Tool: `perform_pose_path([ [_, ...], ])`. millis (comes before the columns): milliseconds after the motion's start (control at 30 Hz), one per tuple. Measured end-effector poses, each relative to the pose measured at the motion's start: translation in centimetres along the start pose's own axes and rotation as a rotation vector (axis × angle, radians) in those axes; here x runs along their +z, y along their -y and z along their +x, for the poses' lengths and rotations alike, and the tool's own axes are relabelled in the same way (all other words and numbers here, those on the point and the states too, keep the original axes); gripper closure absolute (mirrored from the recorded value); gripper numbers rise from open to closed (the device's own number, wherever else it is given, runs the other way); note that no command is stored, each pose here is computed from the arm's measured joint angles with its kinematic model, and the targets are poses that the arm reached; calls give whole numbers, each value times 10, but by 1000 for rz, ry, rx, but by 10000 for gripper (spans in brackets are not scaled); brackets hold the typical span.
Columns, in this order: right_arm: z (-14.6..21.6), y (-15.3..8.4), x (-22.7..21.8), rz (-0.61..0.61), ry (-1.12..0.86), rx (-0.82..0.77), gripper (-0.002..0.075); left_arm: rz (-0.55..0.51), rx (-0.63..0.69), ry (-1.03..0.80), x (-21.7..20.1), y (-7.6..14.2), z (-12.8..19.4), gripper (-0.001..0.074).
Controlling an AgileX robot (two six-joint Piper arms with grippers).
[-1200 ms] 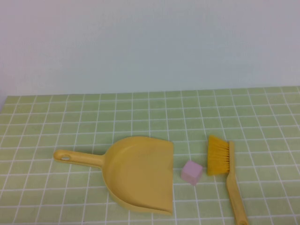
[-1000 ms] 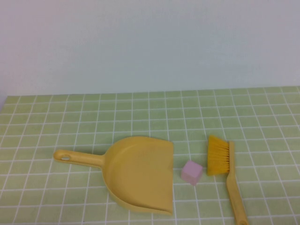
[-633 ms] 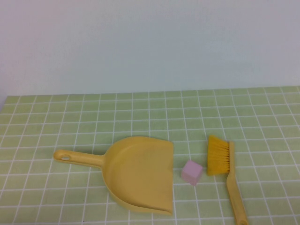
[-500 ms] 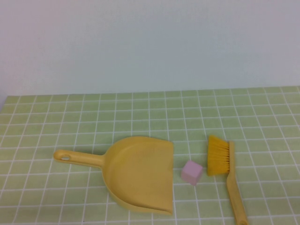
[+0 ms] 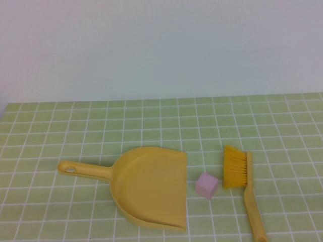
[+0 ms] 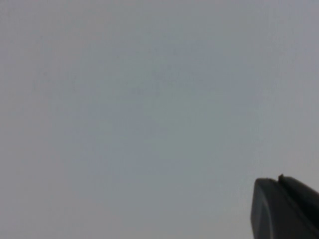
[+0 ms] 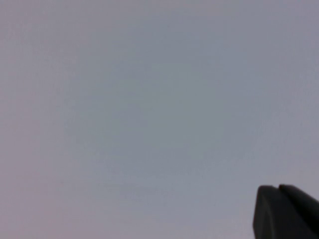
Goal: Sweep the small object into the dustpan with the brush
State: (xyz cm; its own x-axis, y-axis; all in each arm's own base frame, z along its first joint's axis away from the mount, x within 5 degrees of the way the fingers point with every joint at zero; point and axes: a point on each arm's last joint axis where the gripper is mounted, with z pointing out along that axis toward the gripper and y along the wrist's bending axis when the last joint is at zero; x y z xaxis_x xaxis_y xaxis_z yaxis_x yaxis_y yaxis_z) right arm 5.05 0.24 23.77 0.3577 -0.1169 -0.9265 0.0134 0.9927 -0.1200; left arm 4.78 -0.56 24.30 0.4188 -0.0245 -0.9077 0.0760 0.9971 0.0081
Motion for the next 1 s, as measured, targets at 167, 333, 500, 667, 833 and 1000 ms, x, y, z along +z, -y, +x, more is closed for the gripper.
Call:
perform_pose_path([
  [167,-2,0,0,4,18,-31,728,3,-98,19,0,0,-2,738],
  [333,-1,0,0,3,12,-49,728,-27,-136,-79,3,-2,-9,738],
  [500,5,0,0,-2,-60,-45,728,-75,-170,-177,7,-5,-47,738],
  [667,-2,3,1,-2,-225,-1,728,-106,-117,-324,6,-7,-55,738],
  [833,-23,6,3,3,-280,1,728,-89,-19,-333,6,-7,-55,738],
  [1000,-36,9,19,-13,-487,16,728,-88,-22,-330,6,-7,-55,738],
])
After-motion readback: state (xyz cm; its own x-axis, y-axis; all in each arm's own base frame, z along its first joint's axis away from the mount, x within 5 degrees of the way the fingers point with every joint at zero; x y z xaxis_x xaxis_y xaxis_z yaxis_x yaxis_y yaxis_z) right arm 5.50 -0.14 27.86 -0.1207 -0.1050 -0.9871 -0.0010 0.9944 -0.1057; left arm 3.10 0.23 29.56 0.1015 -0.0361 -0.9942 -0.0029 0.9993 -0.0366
